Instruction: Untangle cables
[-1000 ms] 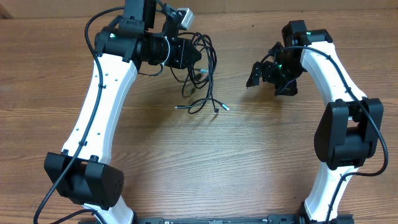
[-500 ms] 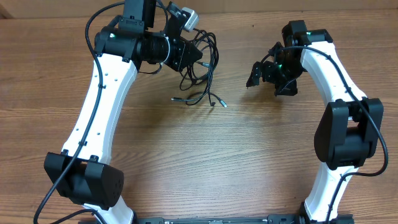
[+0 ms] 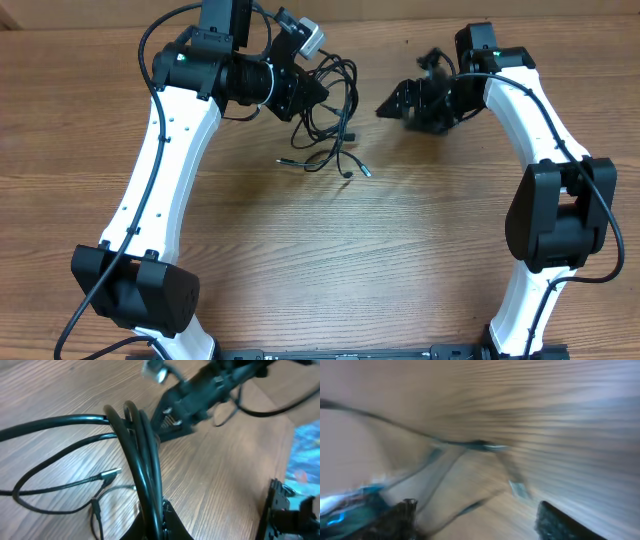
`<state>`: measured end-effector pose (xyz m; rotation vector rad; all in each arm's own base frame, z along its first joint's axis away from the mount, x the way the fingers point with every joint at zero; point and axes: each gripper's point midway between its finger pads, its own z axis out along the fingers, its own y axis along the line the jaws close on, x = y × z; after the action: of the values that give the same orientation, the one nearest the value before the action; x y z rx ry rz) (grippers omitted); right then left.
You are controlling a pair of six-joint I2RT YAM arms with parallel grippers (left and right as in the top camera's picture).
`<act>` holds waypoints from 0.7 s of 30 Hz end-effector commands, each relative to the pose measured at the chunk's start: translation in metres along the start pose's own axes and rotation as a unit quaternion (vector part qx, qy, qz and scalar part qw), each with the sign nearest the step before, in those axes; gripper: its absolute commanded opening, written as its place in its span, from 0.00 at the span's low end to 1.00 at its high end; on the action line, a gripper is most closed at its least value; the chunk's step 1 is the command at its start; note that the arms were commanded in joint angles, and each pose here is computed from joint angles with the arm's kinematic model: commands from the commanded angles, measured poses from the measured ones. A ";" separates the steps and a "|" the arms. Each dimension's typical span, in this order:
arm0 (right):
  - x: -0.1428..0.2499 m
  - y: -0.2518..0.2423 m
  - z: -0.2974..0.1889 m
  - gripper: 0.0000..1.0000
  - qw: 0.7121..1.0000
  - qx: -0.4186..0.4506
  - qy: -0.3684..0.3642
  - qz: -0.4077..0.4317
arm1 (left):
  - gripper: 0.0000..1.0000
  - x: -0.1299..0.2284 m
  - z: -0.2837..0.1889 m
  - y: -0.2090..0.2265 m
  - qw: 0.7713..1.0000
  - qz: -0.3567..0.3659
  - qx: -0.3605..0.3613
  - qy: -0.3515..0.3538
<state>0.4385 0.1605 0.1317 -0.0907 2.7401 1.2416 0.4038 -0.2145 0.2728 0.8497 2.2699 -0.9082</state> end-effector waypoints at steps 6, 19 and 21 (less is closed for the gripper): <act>0.005 0.093 -0.029 0.58 0.963 -0.215 -0.020 -0.161 | 0.04 0.004 0.003 0.014 0.994 -0.101 -0.040 0.009; -0.010 0.103 0.006 0.49 0.972 -0.150 -0.030 -0.177 | 0.04 0.000 0.004 0.009 0.976 -0.217 -0.024 -0.001; -0.016 0.104 0.012 0.45 0.974 -0.135 -0.039 -0.178 | 0.05 0.000 0.004 0.009 0.974 -0.224 -0.024 -0.001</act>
<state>0.4380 0.2332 0.1865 -0.5632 2.3112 1.5539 0.4133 -0.2054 0.2668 0.3733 2.4951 -0.9672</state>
